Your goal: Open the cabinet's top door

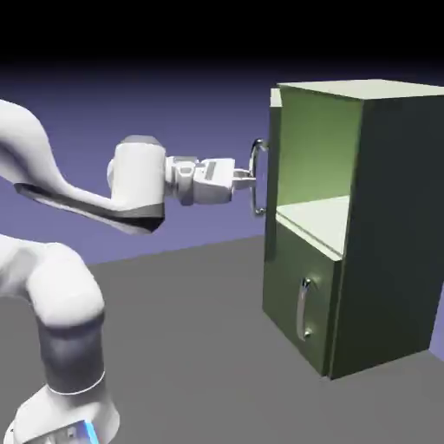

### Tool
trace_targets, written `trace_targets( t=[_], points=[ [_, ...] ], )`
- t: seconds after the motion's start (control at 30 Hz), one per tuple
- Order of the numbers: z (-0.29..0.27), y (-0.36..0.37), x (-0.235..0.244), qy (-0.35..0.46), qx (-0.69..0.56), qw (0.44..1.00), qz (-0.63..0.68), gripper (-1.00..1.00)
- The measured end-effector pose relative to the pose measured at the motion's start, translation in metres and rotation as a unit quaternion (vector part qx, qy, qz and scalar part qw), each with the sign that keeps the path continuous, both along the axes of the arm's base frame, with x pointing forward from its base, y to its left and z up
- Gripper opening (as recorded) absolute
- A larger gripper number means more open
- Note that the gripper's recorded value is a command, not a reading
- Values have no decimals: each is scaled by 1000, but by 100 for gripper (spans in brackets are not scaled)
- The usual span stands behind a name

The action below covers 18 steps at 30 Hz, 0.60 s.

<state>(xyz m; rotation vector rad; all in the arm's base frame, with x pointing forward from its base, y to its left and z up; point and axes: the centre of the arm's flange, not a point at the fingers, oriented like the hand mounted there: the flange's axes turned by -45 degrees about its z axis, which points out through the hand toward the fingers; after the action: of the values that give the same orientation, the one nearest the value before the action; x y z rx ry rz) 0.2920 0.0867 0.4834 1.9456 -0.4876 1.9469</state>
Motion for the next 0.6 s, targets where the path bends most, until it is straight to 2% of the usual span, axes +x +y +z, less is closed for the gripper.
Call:
trace_targets(
  t=[0.6],
  points=[
    [0, 113, -38, 0, 0, 978, -210, -100]
  ],
)
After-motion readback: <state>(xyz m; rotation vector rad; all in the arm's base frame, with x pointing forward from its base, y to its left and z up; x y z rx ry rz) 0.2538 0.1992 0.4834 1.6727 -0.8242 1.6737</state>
